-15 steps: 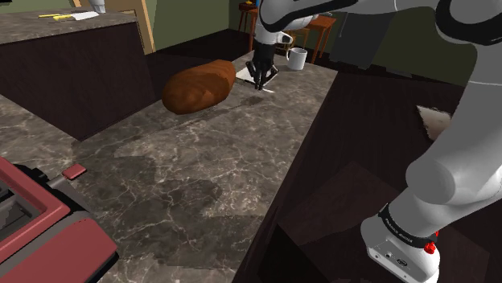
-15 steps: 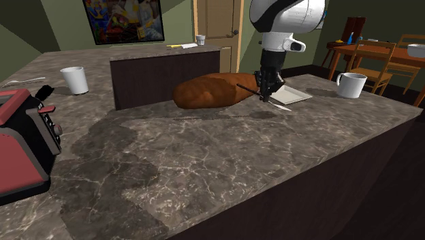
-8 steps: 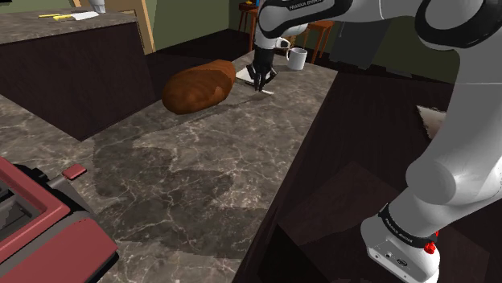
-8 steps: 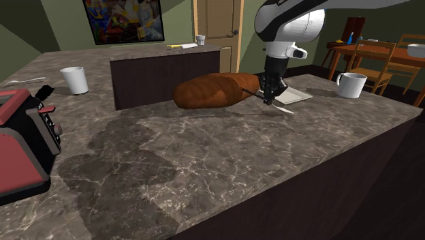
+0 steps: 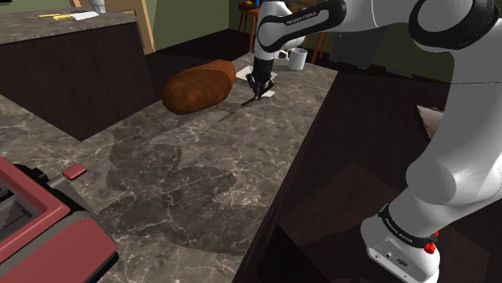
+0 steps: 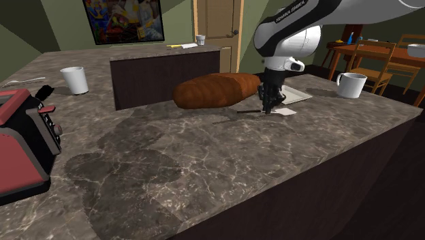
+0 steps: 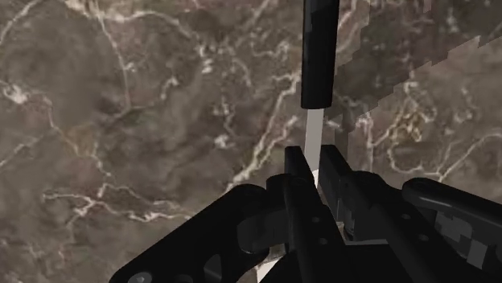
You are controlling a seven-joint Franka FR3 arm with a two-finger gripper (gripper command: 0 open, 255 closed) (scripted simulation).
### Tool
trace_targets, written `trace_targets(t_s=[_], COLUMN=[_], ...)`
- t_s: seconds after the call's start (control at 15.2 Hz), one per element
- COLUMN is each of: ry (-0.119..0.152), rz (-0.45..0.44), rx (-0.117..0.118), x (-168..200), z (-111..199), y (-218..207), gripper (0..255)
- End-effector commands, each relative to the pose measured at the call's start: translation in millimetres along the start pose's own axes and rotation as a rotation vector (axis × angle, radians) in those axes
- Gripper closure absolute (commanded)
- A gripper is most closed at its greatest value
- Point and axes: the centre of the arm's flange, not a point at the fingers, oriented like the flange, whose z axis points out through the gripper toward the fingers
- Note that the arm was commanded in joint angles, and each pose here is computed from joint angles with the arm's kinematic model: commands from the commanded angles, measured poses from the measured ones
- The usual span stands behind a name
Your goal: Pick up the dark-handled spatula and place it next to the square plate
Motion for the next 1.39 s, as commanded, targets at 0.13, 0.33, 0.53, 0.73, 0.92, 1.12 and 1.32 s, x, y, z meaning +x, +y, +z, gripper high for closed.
trace_targets(t_s=[0.13,0.33,0.53,0.73,0.92,1.12,1.32], ry=[0.000,0.000,0.000,0.000,0.000,0.000,0.000], rz=[0.000,0.000,0.000,0.000,0.000,0.000,0.000], rx=[0.000,0.000,0.000,0.000,0.000,0.000,0.000], x=[1,1,1,1,1,1,1], z=[11,11,11,11,11,-29,-39], y=[0,0,0,0,0,0,0], gripper=[255,255,255,0,0,0,0])
